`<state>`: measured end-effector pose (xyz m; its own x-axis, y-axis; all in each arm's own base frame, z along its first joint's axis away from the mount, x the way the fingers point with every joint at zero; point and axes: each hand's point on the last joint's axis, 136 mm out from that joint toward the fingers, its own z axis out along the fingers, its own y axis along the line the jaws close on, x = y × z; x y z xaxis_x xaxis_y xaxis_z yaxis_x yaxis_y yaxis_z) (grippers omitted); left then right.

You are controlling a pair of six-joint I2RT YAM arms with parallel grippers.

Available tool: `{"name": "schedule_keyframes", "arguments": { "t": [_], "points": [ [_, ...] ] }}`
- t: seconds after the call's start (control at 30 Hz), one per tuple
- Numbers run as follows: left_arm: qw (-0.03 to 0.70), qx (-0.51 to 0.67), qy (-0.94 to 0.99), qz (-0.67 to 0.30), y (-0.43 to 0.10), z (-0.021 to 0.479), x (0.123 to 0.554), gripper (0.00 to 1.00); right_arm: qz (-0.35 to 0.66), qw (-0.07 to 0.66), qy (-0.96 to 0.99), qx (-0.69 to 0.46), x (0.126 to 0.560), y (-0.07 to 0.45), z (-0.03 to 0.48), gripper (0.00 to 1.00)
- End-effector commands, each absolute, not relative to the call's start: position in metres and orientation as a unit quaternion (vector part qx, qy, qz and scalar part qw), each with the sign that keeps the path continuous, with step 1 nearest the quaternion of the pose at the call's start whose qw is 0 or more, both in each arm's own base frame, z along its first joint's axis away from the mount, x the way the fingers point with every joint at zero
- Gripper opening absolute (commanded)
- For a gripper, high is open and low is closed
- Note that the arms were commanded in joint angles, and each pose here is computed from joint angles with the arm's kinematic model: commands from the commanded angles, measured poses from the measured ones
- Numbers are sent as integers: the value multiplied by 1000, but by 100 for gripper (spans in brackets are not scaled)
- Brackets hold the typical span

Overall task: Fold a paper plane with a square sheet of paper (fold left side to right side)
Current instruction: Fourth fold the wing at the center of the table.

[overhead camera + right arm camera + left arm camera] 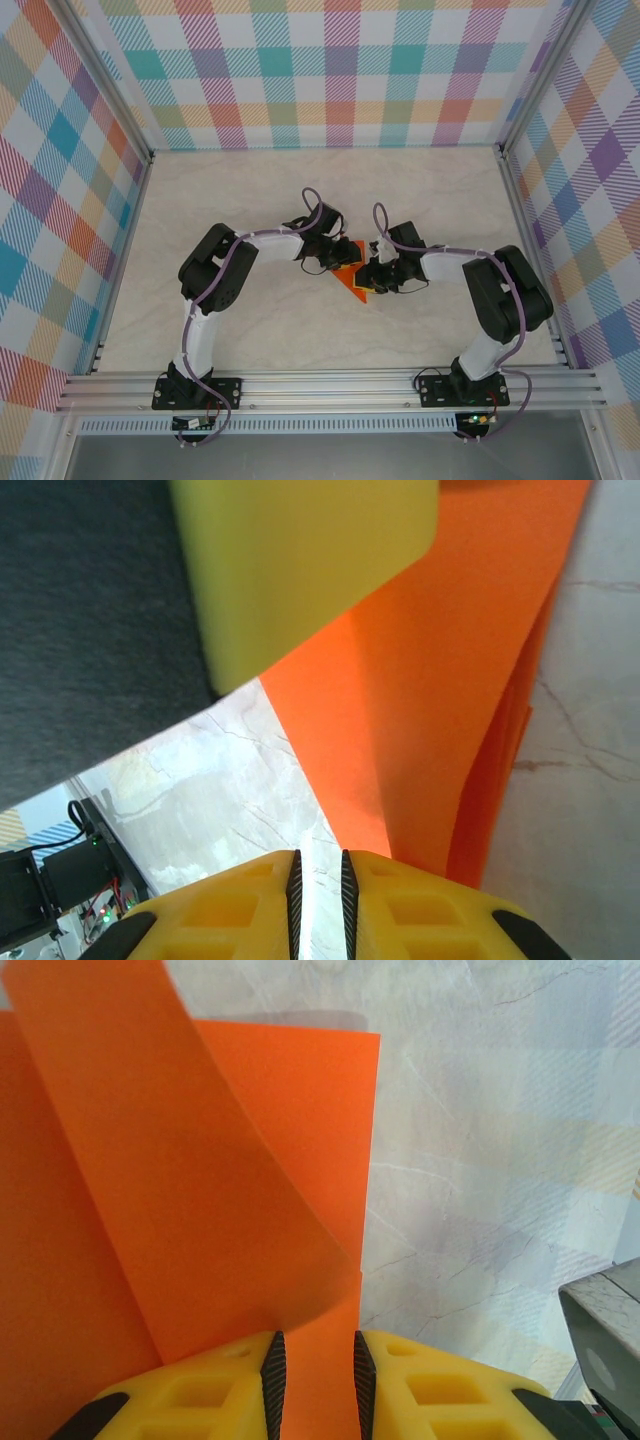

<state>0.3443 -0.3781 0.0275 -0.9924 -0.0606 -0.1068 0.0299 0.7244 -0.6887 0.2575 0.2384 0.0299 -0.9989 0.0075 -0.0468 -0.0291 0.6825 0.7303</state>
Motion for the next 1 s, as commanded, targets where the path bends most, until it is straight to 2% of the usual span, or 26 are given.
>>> {"name": "schedule_keyframes", "arguments": {
  "t": [0.0, 0.97],
  "points": [
    [40, -21, 942, -332, -363, -1, 332, 28, 382, 13, 924, -11, 252, 237, 18, 20],
    [39, -22, 943, -329, -362, -4, 334, 27, 295, 14, 955, -34, 240, 221, 6, 19]
  ]
}}
